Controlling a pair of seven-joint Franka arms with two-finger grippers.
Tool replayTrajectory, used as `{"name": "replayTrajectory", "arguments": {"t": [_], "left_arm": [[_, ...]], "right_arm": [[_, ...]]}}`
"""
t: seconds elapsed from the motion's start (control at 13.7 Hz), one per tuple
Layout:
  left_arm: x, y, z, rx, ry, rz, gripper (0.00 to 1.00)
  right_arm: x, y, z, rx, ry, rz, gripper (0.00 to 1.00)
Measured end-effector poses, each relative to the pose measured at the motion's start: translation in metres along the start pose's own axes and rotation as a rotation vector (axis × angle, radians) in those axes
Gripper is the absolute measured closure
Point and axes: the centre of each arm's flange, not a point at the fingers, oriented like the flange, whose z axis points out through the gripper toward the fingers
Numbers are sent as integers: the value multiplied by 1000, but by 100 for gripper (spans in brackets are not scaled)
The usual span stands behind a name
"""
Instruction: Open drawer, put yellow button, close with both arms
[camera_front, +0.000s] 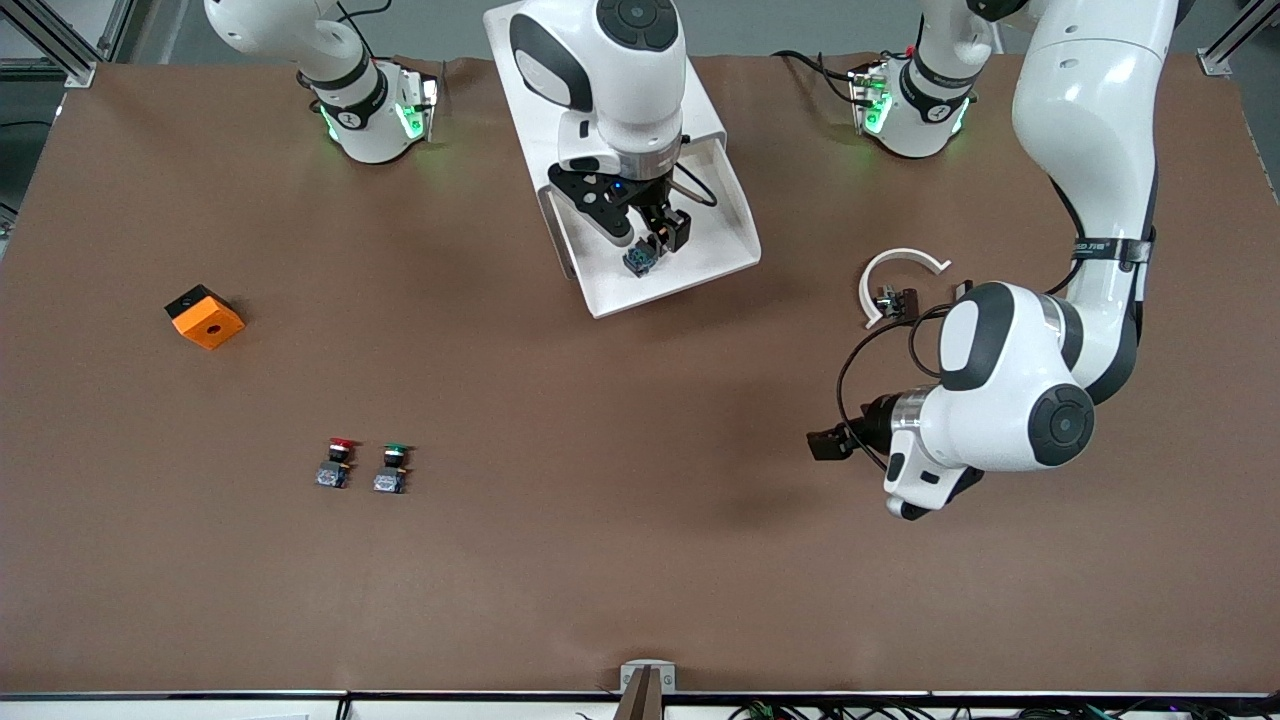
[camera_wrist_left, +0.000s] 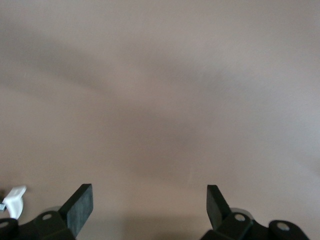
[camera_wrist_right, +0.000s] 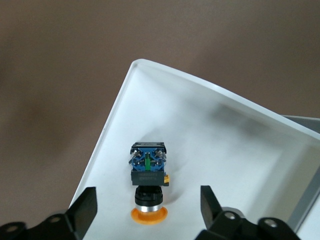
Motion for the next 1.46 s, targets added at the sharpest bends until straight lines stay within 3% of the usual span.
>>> {"name": "replayTrajectory", "arguments": {"t": [0.22, 0.37, 0.66, 0.8, 1.02, 1.32, 1.46], "left_arm": [[11, -2, -18, -48, 75, -1, 0], [7, 0, -40, -71, 107, 8, 0], [-18, 11, -81, -101, 144, 41, 0], [-32, 19, -78, -97, 134, 61, 0], [-62, 30, -67, -75, 113, 95, 0], [-107, 46, -29, -71, 140, 134, 0], [-131, 57, 1, -10, 162, 132, 0]], "right_arm": [[16, 0, -30, -16, 6, -28, 0], [52, 2, -58, -39, 6, -91, 0], [165, 20, -106, -42, -5, -254, 0], [226, 45, -119, -80, -30, -344, 0], [319, 91, -132, -106, -74, -470, 0], [435, 167, -141, -94, -128, -654, 0], [479, 205, -145, -76, -139, -718, 0]]}}
